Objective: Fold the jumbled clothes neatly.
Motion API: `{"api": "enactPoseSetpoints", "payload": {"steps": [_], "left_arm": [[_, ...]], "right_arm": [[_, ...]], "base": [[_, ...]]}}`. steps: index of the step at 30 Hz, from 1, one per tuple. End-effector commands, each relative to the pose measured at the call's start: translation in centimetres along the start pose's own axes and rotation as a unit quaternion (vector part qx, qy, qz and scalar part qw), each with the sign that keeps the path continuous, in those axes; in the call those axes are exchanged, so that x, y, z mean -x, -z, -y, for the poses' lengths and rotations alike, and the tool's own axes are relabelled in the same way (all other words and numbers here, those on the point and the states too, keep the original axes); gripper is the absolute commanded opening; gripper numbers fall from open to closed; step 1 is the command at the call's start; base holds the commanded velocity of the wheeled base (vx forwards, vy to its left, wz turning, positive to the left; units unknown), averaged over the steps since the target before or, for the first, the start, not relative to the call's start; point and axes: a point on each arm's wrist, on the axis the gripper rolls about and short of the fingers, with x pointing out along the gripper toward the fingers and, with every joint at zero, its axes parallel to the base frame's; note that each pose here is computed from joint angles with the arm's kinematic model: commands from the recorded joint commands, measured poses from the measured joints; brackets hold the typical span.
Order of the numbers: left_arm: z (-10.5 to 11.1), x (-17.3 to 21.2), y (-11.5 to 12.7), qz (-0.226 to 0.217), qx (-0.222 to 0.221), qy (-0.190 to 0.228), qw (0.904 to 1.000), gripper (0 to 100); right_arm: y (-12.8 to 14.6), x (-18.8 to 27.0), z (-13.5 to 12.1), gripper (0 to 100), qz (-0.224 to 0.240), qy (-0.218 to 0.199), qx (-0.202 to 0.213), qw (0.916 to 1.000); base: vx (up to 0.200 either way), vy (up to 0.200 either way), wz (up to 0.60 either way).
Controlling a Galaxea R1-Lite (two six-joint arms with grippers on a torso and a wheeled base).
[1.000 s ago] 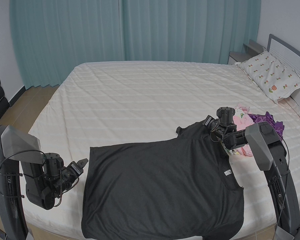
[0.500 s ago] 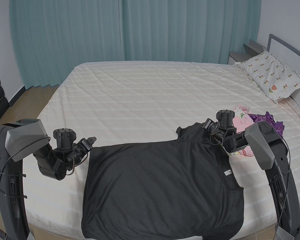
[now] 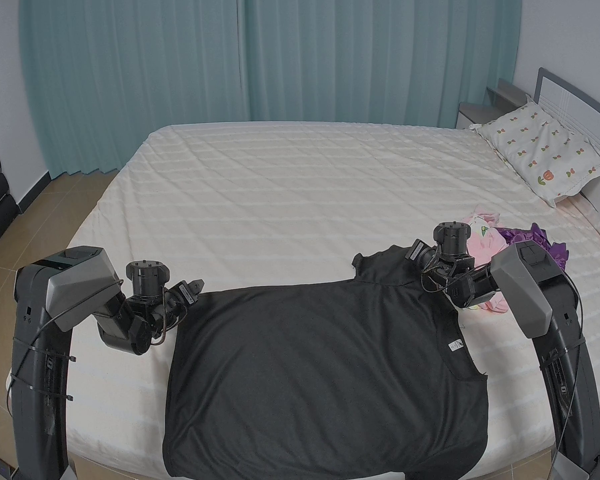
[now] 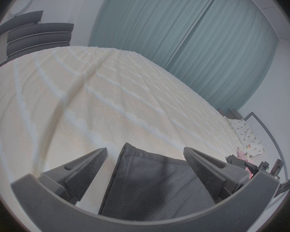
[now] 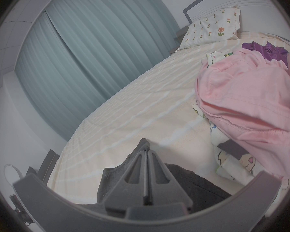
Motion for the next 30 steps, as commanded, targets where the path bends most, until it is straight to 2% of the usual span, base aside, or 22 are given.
{"api": "enactPoseSetpoints", "payload": {"steps": [1, 3, 4, 12, 16, 20, 24, 30], "left_arm": [[-0.1, -1.1, 1.1, -0.017, -0.003, -0.006, 0.9998, 100], [0.1, -1.5, 1.1, -0.018, -0.004, -0.005, 0.9998, 100], [0.1, -1.5, 1.1, -0.018, -0.004, -0.005, 0.9998, 0], [0.9, -2.2, 0.1, 0.006, -0.002, -0.008, 0.9999, 0], [0.8, -2.5, -1.5, 0.049, 0.006, -0.030, 0.9983, 0], [0.9, -2.7, -2.5, 0.072, 0.011, -0.035, 0.9968, 0], [1.1, -2.9, -2.8, 0.077, 0.011, -0.032, 0.9965, 0], [1.0, -3.6, -2.1, 0.073, 0.009, -0.030, 0.9968, 0]], "right_arm": [[0.0, 0.0, 0.1, 0, 0.000, 0.001, 0.000, 1.0000], [-0.1, 0.0, 0.1, 0, 0.001, 0.001, 0.000, 1.0000], [-0.1, 0.0, 0.1, 0, 0.001, 0.001, 0.000, 1.0000], [-0.5, 0.0, 0.4, 0, 0.005, 0.002, -0.002, 1.0000], [-1.3, 0.0, -0.3, 0, 0.028, -0.014, -0.004, 0.9995], [-2.2, -0.1, -0.6, 0, 0.049, -0.026, -0.006, 0.9984], [-3.0, -0.2, -0.9, 0, 0.063, -0.034, -0.008, 0.9974], [-2.6, -0.6, -0.6, 0, 0.063, -0.034, -0.007, 0.9974]], "base": [[0.000, 0.000, 0.00], [0.000, 0.000, 0.00], [0.000, 0.000, 0.00], [0.000, 0.000, 0.00], [0.000, 0.000, 0.00], [0.000, 0.000, 0.00], [0.000, 0.000, 0.00], [0.000, 0.000, 0.00]]}}
